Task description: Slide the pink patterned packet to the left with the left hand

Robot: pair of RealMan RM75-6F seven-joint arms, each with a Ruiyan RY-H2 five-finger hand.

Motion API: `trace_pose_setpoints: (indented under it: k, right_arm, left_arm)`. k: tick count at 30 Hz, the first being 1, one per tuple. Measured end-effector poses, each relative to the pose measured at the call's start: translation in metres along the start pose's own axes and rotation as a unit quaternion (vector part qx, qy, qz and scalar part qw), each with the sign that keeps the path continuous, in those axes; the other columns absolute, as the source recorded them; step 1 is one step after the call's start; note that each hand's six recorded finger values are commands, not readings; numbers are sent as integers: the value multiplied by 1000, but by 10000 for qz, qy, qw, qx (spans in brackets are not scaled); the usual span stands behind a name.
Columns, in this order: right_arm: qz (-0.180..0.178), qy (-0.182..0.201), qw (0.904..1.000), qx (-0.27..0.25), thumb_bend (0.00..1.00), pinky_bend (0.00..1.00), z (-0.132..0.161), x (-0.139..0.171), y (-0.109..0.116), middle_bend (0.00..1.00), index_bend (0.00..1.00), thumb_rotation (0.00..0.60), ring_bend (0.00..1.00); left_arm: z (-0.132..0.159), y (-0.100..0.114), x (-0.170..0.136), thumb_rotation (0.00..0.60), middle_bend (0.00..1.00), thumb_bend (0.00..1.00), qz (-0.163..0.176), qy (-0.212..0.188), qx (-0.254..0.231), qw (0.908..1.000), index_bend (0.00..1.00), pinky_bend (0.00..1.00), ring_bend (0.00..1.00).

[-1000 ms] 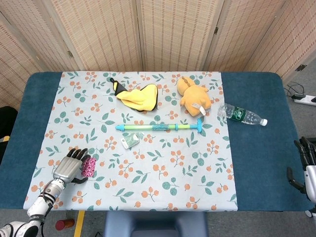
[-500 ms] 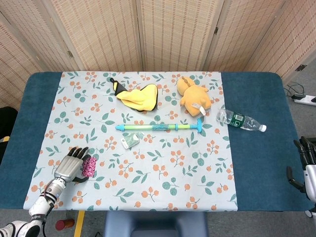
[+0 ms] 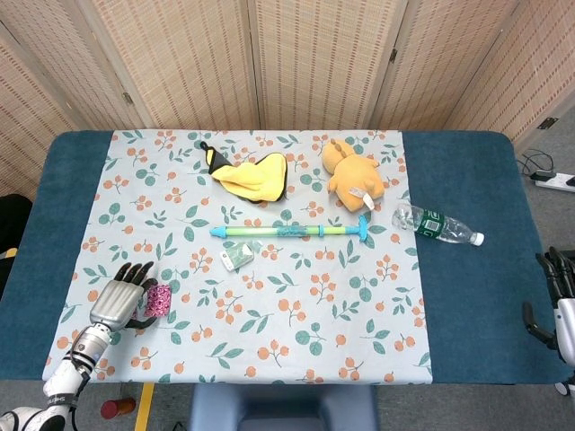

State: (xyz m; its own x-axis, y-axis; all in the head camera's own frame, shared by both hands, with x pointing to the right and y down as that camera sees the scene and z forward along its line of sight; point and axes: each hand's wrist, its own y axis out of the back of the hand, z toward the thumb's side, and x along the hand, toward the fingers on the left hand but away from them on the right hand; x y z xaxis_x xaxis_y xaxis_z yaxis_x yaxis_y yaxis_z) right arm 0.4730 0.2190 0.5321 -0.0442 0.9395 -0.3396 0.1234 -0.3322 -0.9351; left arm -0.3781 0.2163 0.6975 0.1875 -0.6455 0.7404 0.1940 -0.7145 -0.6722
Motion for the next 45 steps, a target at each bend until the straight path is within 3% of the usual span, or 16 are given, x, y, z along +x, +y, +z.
trace_pose_setpoints:
  k: [7,15,45]
  right_arm:
    - [46,76,10000,-18,521,0,3,-5,-3,0,0,574,0]
    - [65,111,9999,-34,521,0,5,-7,-5,0,0,574,0]
    - [11,90,10000,-25,521,0,8,1,-2,0,0,575,0]
  left_arm:
    - [-32,-1,-25,485,0,290,34,552,-300,9980,252,0,0]
    - [-52,-16,-36,484,0,291,-145,852,-327,9957,245,0,0]
    - [-58,-31,-29,484,0,291,-361,786,-305,9958,192,0,0]
